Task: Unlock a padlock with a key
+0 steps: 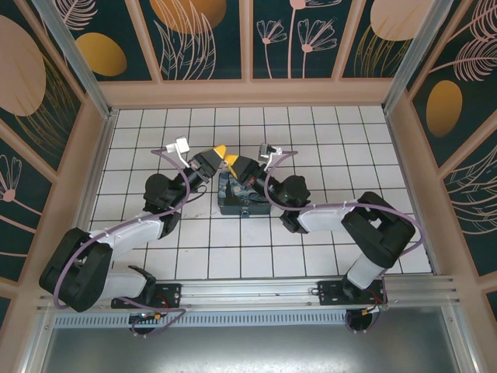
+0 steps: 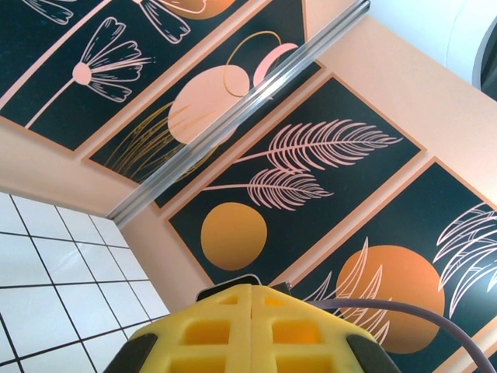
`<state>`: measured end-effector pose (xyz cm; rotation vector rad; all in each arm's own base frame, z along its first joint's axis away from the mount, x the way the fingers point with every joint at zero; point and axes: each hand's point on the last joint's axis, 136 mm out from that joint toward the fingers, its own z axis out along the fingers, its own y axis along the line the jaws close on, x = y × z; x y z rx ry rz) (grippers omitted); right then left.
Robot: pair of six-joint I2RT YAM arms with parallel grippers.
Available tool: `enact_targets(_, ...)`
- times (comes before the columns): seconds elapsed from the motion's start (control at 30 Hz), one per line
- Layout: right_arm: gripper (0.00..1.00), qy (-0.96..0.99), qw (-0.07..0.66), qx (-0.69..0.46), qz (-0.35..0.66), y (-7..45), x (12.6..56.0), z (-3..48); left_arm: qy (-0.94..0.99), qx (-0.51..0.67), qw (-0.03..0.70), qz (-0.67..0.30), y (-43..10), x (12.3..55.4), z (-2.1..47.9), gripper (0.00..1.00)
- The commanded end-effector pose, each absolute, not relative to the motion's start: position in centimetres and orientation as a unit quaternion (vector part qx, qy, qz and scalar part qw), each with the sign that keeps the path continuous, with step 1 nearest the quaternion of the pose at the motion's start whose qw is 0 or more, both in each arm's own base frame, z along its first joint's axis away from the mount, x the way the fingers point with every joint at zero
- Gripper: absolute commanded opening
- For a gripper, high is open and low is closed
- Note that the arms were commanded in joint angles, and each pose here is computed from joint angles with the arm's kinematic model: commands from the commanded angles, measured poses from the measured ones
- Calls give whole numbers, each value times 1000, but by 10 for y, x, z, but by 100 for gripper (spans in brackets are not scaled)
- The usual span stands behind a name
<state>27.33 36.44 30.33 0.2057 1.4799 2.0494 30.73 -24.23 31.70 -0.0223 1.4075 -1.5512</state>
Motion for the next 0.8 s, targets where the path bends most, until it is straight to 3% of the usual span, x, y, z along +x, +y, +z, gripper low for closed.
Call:
enact_targets(0.0,0,533,299,65,789,358,263,317,559,11,515,-650,-245,304,337,0)
enact_targets(0.07,0,537,300,69,786,355,264,315,570,5,508,-646,-246,307,335,1)
enact_targets(0.17,0,560,307,79,765,350,268,304,594,-7,492,-636,-248,311,331,35)
enact_targets(0.27,0,594,318,81,734,344,271,292,622,-24,478,-620,-246,314,327,52)
enact_targets(0.5,0,665,335,69,664,328,271,268,718,-32,402,-567,-256,317,297,54)
enact_targets(0.77,0,676,338,71,651,316,267,260,729,-11,314,-608,-277,302,275,50)
